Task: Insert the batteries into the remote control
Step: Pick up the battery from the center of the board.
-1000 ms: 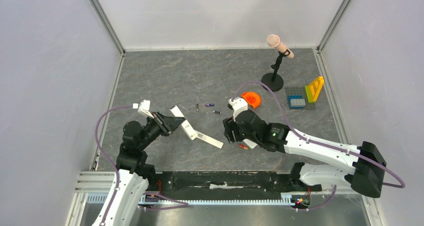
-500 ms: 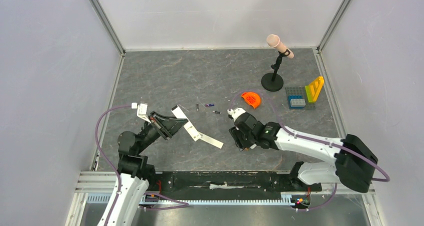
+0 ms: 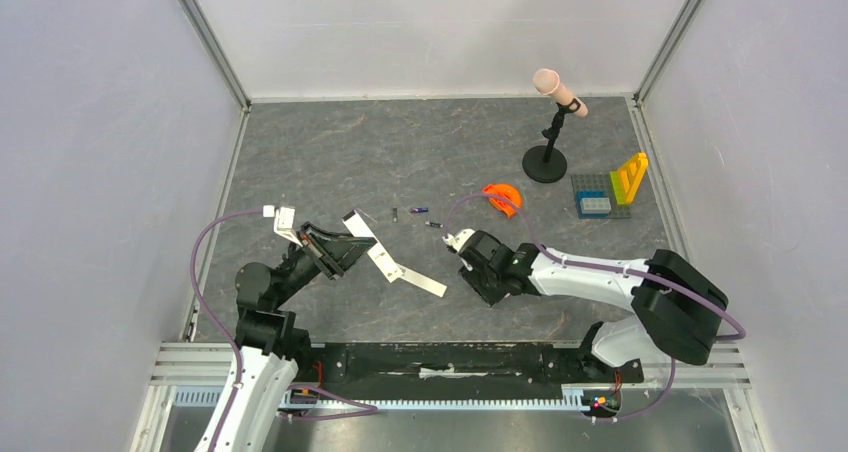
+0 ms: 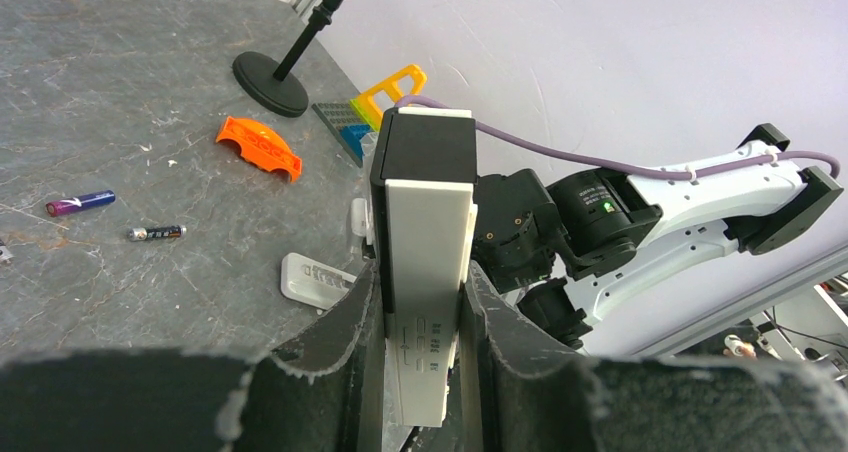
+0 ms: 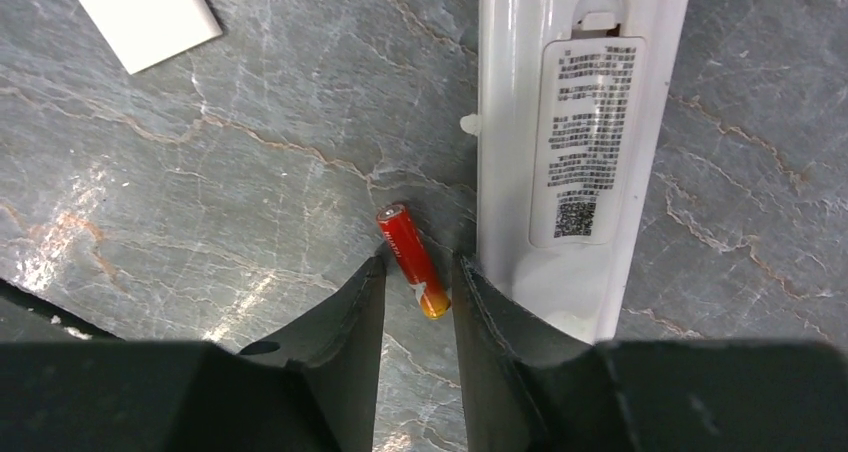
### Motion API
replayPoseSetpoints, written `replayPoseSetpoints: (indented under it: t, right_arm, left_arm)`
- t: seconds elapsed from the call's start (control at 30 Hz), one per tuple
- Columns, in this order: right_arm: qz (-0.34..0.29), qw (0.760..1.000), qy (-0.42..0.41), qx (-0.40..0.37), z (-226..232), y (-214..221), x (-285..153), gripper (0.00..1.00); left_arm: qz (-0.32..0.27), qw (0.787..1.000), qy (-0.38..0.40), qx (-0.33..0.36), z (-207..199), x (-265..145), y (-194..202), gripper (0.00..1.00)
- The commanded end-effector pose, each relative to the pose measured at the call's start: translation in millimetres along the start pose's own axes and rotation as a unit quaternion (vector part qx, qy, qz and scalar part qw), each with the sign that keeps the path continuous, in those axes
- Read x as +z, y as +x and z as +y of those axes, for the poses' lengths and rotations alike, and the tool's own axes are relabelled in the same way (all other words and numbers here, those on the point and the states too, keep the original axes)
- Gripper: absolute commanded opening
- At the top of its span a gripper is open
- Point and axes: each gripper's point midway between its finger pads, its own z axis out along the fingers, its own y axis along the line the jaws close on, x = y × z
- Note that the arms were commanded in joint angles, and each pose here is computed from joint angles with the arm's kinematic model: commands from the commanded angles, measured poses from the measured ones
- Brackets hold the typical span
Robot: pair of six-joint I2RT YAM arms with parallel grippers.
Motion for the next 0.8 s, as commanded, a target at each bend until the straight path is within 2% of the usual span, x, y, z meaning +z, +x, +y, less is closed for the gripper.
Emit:
replayPoseSetpoints:
  t: [0.0, 0.2, 0.37, 0.5, 0.63, 0.7, 0.77]
  right_arm:
    - [0.002, 1.0, -0.005, -0.008, 2.0, -4.8, 6.8, 0.31]
    - [-0.008, 1.0, -0.025, 0.014, 10.4, -11.4, 1.3, 0.13]
    - [-0.056, 0.996, -0.05, 0.056, 21.4, -39.3, -16.9, 0.1]
    - [-0.118, 0.984, -0.094, 0.091, 35.7, -73.0, -43.2, 0.1]
    - [-0.225, 0.956, -0.154, 0.104, 48.7, -111.3, -86.7, 0.1]
    - [-0.291, 0.933, -0.189, 0.099, 55.1, -129.6, -116.6, 0.1]
    - [-0.359, 0.898, -0.235, 0.093, 64.3, -145.6, -151.4, 0.1]
  left_arm:
    - [-0.006, 1.0, 0.019, 0.005, -11.2, -0.3, -5.6, 0.02]
    - [-0.007, 1.0, 0.013, 0.004, -9.2, -0.2, -5.9, 0.02]
    - [-0.009, 1.0, 0.002, -0.002, -5.1, 0.5, -6.9, 0.02]
    - [-0.008, 1.0, 0.005, 0.0, -7.4, 0.4, -7.4, 0.02]
    - [-0.007, 0.999, 0.035, 0.012, -18.8, -1.0, -7.2, 0.02]
    - [-0.012, 0.998, 0.054, 0.018, -26.2, -2.0, -8.9, 0.02]
    - [-0.018, 0.997, 0.067, 0.02, -31.6, -2.9, -10.9, 0.02]
